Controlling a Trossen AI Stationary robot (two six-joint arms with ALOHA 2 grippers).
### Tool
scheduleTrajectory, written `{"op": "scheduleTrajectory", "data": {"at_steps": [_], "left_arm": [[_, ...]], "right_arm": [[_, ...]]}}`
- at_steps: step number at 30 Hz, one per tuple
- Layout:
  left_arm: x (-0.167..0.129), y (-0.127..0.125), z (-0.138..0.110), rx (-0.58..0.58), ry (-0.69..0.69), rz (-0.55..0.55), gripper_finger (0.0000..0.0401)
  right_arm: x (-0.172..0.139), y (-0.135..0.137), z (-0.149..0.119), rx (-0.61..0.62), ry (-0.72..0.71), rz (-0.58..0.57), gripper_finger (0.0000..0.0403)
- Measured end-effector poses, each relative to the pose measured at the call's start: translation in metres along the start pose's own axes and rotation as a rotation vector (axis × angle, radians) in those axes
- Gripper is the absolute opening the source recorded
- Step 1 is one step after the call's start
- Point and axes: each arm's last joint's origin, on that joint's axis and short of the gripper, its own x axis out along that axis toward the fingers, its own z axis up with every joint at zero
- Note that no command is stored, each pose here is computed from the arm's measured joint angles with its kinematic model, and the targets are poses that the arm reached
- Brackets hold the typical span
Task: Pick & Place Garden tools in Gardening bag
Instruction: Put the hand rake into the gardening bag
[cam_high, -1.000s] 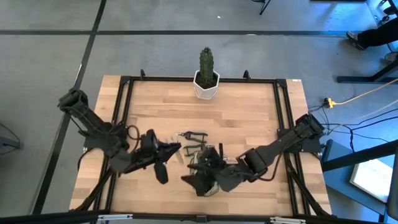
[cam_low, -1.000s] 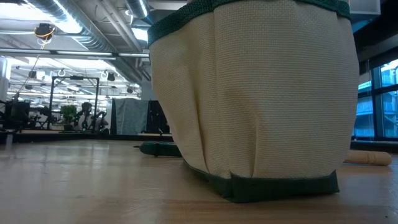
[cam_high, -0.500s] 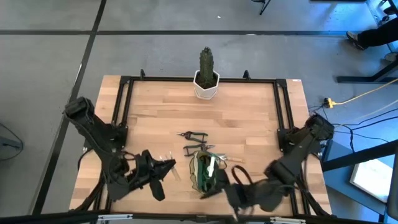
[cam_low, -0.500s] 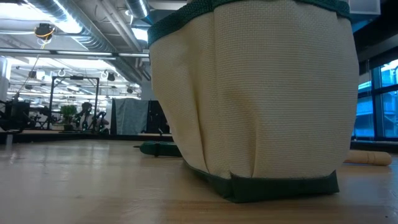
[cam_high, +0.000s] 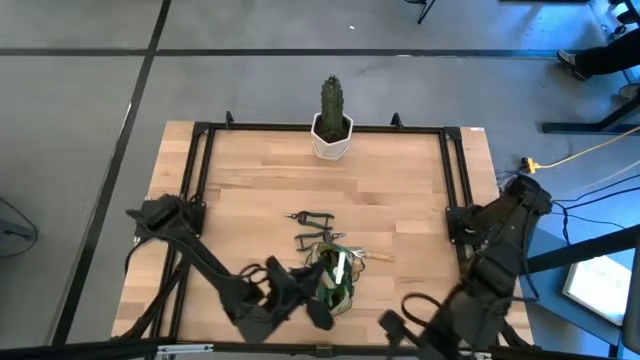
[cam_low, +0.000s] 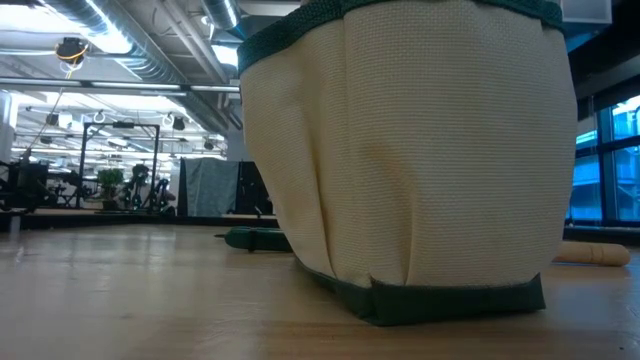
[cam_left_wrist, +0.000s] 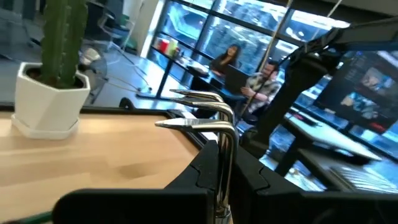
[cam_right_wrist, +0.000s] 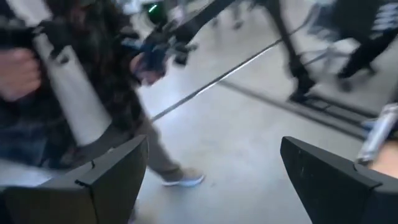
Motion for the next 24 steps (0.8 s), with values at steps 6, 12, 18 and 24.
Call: {"op": "scheduleTrajectory", "data": {"at_steps": [6,12,18,24], "left_arm": [[0.005,-0.020,-0.007,-0.008,-0.005,0.010,0.0007],[0.000,-0.021,-0.006,-0.030,-0.001,0.002,0.0007],[-0.014,-0.022,-0.006,-0.038,0.014,-0.025,0.0007],[-0.031,-0.017,-0.012,-0.009,0.032,-0.060,0.0007]], "right_arm": [[-0.024,0.032,-0.010,-0.021,-0.012,0.116,0.0367],[-0.048,0.035,-0.043,0.018,-0.180,0.072,0.0367],[-0.064,0.027,-0.076,0.088,-0.347,0.117,0.0367],[-0.065,0.027,-0.074,0.112,-0.328,0.138,0.0367]]}}
